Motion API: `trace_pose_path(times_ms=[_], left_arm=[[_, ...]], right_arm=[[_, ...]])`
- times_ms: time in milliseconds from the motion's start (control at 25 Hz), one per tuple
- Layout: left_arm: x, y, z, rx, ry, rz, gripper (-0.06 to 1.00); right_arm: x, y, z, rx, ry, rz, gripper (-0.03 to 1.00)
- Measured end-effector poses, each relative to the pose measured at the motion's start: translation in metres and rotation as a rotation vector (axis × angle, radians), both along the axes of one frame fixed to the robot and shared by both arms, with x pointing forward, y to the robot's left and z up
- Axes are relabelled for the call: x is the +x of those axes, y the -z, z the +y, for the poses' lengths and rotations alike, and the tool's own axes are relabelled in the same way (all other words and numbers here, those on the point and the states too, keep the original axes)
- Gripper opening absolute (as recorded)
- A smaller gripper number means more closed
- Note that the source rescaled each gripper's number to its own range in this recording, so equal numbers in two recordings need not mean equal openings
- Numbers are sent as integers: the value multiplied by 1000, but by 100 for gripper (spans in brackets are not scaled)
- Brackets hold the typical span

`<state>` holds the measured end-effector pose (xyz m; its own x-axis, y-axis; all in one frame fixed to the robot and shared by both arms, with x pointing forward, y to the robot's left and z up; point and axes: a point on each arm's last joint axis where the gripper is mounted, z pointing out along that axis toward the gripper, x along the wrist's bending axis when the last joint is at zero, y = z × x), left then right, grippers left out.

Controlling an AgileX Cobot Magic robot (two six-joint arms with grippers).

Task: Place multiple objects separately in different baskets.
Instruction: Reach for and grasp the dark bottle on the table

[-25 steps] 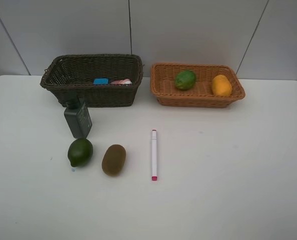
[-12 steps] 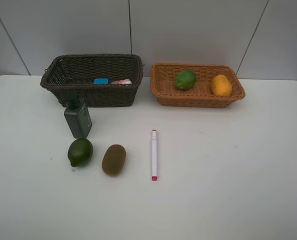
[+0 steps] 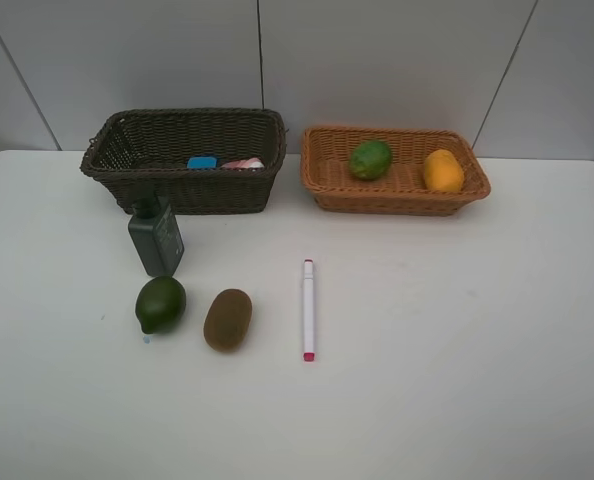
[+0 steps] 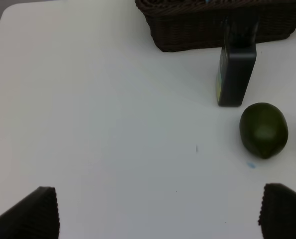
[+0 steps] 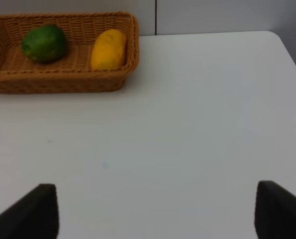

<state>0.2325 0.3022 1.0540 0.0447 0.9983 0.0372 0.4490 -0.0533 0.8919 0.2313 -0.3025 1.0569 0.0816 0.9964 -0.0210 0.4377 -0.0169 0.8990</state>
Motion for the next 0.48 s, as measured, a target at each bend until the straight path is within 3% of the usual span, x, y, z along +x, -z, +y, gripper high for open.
trace_pose_path(times_ms=[480], left_arm=[[0,0,0,0,19,0,100]], right_arm=[[0,0,0,0,0,0,98]])
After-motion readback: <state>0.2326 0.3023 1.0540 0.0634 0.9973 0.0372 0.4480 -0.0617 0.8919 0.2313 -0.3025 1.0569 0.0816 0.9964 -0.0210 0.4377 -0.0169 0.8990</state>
